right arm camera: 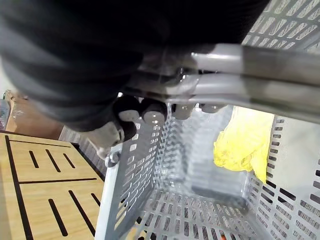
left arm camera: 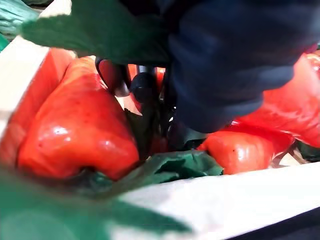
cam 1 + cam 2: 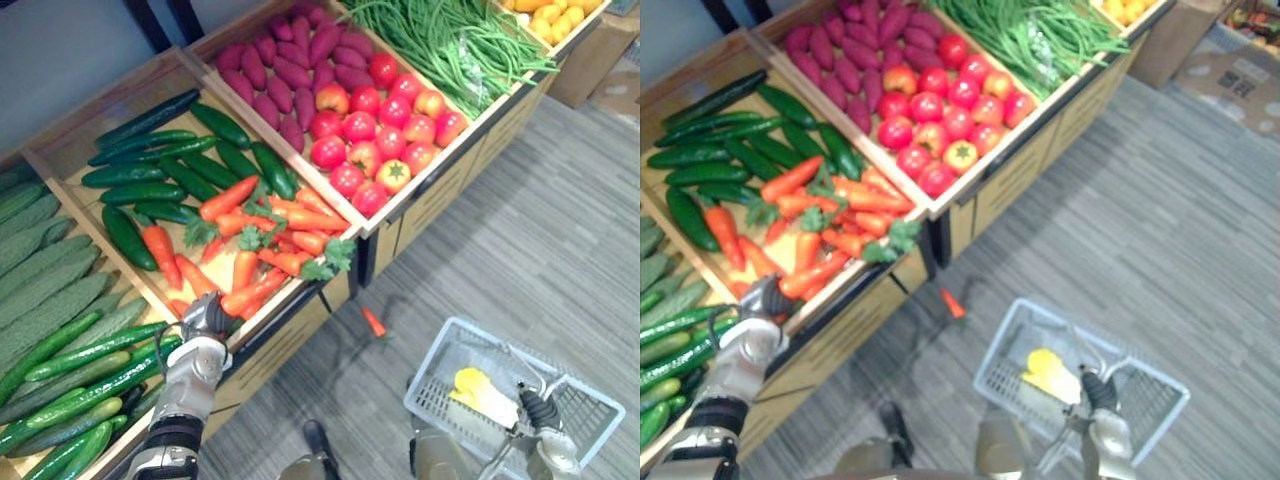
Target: Pick vegetable in the basket
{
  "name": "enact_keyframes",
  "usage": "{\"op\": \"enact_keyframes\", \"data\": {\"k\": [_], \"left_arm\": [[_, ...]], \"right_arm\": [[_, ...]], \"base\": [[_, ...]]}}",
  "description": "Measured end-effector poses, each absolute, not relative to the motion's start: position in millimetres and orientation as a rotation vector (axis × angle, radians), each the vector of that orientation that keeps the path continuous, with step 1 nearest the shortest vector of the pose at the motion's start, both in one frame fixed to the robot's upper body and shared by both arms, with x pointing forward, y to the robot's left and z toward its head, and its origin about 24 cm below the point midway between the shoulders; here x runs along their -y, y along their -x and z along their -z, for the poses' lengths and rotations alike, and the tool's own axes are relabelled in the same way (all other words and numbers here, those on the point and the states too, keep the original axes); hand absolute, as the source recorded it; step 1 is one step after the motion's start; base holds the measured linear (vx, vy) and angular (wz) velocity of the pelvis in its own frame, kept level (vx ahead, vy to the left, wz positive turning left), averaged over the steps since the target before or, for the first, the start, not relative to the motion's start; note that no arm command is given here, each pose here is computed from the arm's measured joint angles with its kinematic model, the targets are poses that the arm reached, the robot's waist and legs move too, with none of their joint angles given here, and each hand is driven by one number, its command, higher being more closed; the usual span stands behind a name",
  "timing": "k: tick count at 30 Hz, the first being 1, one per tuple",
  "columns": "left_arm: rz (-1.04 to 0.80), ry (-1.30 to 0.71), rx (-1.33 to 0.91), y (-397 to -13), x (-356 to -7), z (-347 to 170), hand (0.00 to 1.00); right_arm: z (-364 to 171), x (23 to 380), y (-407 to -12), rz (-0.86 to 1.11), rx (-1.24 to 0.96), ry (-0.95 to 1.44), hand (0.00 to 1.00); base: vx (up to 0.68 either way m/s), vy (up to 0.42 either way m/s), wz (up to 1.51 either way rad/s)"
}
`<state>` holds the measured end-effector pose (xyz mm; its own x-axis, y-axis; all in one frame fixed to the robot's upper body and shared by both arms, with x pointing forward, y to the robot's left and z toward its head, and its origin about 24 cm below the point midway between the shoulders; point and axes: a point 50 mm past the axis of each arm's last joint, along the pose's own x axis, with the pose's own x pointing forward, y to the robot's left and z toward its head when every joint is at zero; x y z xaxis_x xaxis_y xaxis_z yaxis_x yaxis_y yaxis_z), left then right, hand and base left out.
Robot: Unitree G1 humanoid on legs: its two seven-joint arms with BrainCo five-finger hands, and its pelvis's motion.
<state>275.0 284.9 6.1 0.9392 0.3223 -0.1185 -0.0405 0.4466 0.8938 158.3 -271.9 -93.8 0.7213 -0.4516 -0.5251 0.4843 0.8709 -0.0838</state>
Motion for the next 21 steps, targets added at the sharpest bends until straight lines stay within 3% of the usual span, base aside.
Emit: {"op": "enact_keyframes", "data": {"k": [21], "left_arm": [[-0.331, -1.109, -0.082, -267, -278, -46, 1.0]], "right_arm": [[101, 268, -147, 0.527, -0.601, -0.073, 1.0]], "base": [[-0.02, -0.008, 0.06]]}}
